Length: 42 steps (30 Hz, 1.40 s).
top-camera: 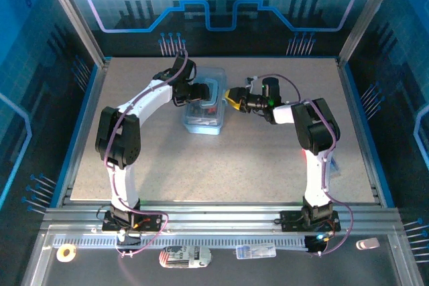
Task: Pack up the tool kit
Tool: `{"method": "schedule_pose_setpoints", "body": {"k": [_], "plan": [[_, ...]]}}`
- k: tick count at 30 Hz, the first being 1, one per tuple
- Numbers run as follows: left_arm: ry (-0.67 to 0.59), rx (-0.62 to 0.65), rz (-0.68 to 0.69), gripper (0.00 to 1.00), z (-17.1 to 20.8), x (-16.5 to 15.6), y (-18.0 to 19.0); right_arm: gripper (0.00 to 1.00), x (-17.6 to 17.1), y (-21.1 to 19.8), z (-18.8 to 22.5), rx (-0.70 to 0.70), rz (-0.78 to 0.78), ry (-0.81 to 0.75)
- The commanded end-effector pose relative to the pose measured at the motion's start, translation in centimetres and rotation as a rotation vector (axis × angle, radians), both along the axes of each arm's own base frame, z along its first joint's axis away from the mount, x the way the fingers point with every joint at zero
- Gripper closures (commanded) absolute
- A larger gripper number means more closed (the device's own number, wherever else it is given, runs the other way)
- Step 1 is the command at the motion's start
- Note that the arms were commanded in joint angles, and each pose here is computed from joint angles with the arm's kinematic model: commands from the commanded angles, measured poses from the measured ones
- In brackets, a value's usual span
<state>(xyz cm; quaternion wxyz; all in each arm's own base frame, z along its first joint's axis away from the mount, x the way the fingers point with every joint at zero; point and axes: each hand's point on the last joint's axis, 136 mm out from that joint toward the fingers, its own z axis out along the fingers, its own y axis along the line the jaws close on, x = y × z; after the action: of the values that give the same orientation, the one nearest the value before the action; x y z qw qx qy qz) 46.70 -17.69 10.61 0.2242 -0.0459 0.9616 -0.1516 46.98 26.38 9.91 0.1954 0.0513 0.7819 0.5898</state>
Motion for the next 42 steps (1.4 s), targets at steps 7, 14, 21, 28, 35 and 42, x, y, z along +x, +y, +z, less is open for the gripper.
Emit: {"method": "schedule_pose_setpoints", "body": {"k": [7,14,21,28,35,42], "plan": [[0.379,0.096,-0.035,0.47,-11.1,-7.1,0.9,0.33,-1.0,0.7,-1.2,-0.005,0.057,0.007],[0.38,0.081,-0.035,0.47,-11.1,-7.3,0.8,0.3,-0.7,1.2,-0.4,0.036,0.08,-0.024],[0.376,0.08,-0.035,0.47,-10.9,-7.2,0.8,0.3,-0.7,0.6,1.1,0.043,0.065,-0.051],[0.377,0.075,-0.036,0.47,-11.0,-7.2,0.7,0.29,-0.9,0.0,1.6,0.012,0.062,-0.05],[0.381,0.074,-0.035,0.47,-11.2,-7.3,0.7,0.29,-0.8,-0.6,1.8,0.001,0.05,-0.046],[0.379,0.073,-0.033,0.48,-11.2,-7.3,0.7,0.33,-0.5,-1.6,1.4,0.032,0.01,-0.036]]}}
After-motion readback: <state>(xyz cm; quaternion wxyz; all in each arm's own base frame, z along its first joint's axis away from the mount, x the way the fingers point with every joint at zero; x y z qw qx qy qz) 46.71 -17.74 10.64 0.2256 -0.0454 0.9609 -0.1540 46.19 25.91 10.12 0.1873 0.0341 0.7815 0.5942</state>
